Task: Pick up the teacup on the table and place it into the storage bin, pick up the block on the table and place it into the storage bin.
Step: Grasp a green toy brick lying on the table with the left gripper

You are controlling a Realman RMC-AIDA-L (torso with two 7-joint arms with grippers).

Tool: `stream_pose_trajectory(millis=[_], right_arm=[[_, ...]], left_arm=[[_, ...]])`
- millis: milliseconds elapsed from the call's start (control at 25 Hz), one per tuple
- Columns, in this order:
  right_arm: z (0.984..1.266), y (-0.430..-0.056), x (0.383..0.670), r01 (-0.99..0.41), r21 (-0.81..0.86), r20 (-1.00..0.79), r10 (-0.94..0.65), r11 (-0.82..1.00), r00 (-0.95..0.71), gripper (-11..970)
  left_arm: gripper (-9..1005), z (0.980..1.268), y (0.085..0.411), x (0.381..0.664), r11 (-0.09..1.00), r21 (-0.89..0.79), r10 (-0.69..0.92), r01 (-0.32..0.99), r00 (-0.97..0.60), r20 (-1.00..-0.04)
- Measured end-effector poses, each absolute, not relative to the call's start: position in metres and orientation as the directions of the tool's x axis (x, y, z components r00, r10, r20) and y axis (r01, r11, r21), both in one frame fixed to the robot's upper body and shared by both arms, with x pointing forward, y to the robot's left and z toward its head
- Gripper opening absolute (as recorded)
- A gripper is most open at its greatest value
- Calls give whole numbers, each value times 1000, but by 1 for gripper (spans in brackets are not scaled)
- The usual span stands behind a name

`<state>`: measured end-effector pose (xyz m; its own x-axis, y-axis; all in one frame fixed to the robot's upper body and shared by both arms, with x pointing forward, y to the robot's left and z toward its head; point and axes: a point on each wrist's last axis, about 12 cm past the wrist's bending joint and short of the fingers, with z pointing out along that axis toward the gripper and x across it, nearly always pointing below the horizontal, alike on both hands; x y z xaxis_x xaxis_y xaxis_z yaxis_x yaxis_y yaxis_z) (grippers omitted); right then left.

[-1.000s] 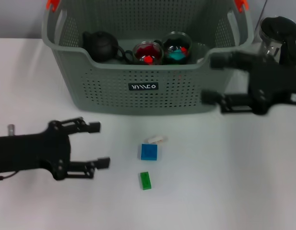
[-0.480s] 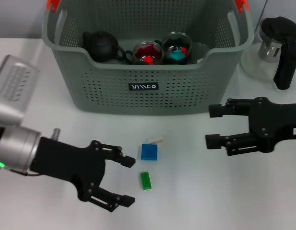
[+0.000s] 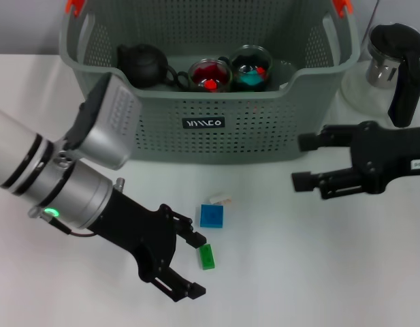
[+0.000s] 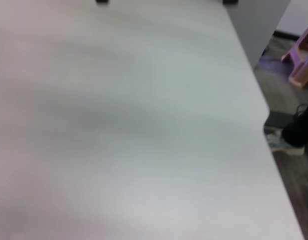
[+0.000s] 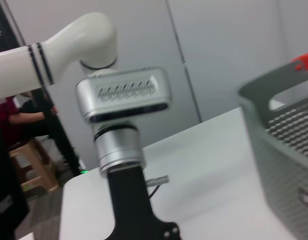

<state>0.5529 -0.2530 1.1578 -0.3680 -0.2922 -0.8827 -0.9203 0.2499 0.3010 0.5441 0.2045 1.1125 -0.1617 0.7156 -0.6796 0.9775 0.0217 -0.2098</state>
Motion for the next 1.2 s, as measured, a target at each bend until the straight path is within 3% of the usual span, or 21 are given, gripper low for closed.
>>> stream_pose_trajectory(millis=[280, 720, 1200], right_arm=[[1163, -272, 556, -909, 288, -887, -273, 302, -372, 926], [1164, -278, 558, -900, 292, -876, -287, 323, -387, 926], [1162, -275, 559, -899, 294, -870, -298, 325, -393, 926]], left_arm=[[820, 1117, 187, 557, 84, -131, 768, 988, -148, -623], [820, 1148, 152, 558, 42, 0, 893, 999, -38, -448], [819, 1140, 119, 545, 121, -9, 938, 993, -117, -326]])
